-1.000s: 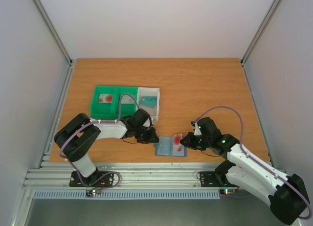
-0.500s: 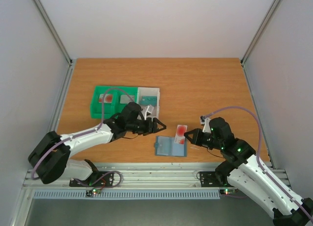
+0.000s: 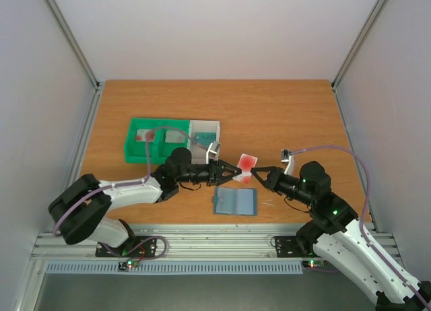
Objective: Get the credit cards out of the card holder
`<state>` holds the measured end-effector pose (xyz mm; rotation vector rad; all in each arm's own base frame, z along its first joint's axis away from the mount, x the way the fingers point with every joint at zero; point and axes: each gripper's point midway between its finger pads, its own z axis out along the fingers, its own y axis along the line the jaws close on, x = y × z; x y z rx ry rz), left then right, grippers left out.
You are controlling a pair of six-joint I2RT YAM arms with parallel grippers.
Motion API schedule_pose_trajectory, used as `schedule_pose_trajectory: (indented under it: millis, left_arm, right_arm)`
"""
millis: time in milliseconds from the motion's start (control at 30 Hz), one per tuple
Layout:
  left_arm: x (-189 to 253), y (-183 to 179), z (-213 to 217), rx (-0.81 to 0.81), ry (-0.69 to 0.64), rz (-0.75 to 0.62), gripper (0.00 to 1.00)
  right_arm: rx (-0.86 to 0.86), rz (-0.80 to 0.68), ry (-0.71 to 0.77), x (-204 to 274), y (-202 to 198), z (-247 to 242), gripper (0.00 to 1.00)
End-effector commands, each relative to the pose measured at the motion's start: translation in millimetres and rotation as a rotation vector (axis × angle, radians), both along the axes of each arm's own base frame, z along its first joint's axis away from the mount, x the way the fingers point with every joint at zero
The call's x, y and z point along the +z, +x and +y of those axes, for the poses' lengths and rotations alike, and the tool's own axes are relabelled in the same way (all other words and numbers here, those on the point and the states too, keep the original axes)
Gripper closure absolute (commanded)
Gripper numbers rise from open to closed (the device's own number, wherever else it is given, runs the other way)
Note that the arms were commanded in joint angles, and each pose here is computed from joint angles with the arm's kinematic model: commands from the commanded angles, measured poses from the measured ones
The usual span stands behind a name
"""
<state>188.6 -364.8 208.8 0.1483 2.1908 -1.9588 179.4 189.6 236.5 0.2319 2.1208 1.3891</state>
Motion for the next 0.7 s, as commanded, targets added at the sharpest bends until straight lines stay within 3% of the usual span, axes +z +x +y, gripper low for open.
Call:
schedule_pose_trajectory:
  millis: [0,100,233,433,667]
  left_arm:
    - [31.9,-3.5,-5.4,-0.035,-0.207,-0.015,0.75]
    - [25.2,-1.6,-7.4,-0.035,-0.215,0.011,0.98]
    - [20.3,-1.3,-5.0,-0.021,-0.196,0.004,0.99]
    - [18.9,-10.4,-0.4,-0.050,-0.120,-0.050,1.00]
    - [11.7,-39.7,10.1,-0.187,0.021,-0.104,1.00]
  right_arm:
    - [0.004,-0.006,0.052,8.6,0.7,2.9,0.99]
    - [0.007,0.006,0.039,3.4,-0.3,2.7,0.99]
    - [0.019,0.009,0.000,-4.0,-3.2,1.2,0.96]
    - [0.026,-0.047,-0.162,-4.6,-16.0,-17.4,0.72]
    - [0.165,-0.154,-0.348,26.0,-44.7,-30.2,0.60]
